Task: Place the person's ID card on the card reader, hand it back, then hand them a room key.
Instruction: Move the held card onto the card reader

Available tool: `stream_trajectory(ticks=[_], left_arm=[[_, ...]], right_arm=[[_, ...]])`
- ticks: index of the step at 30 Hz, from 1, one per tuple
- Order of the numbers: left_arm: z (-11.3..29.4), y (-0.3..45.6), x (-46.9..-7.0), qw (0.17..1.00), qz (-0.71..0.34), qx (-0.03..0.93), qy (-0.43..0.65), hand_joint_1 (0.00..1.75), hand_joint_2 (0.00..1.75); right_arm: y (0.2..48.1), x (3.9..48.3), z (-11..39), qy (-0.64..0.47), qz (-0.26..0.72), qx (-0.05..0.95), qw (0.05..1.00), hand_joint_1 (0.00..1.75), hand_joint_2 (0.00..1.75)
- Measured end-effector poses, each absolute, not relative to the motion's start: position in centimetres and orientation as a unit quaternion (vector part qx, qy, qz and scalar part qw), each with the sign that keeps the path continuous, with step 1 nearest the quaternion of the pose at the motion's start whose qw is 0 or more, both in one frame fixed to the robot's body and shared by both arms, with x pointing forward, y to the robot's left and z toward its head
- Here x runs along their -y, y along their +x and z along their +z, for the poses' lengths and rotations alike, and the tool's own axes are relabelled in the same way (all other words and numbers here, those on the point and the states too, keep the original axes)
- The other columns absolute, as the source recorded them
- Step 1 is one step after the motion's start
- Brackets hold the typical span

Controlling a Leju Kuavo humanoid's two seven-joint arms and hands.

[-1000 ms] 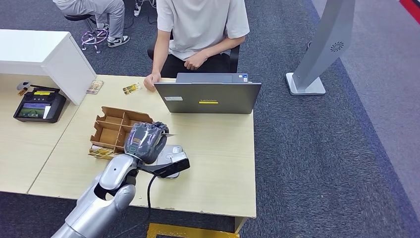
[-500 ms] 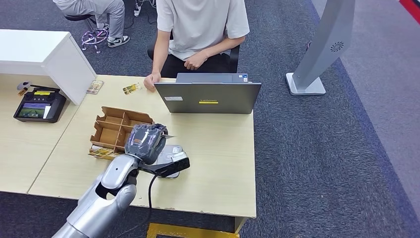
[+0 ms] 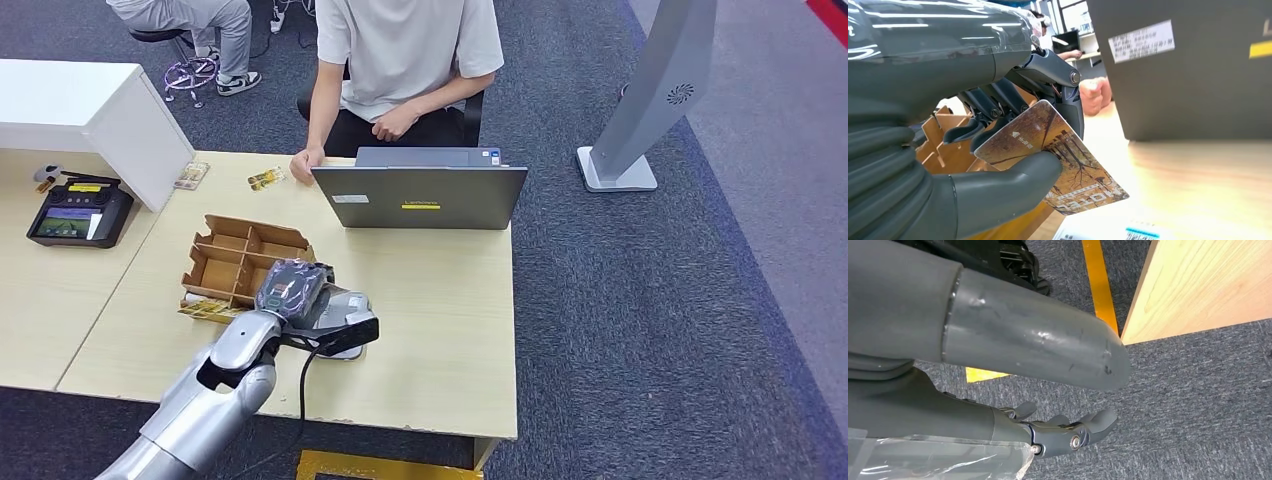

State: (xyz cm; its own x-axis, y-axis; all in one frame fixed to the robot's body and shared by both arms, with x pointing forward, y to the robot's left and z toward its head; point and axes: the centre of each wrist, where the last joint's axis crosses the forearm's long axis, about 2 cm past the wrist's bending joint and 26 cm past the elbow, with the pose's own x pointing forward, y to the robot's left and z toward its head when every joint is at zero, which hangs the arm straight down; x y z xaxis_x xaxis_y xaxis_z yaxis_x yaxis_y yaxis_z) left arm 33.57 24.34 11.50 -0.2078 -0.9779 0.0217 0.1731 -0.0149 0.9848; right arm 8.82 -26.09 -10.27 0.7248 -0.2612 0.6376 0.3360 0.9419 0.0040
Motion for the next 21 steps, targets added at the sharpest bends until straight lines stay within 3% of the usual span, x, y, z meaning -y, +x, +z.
stream_trajectory(ticks=[21], left_arm=[[11.06, 34.54, -25.19, 0.499, -0.584, 0.517, 0.378, 1.75, 1.75]], right_arm=[[9.09, 26.19, -10.22, -0.057, -0.156, 0.334, 0.928, 0.00, 0.00]])
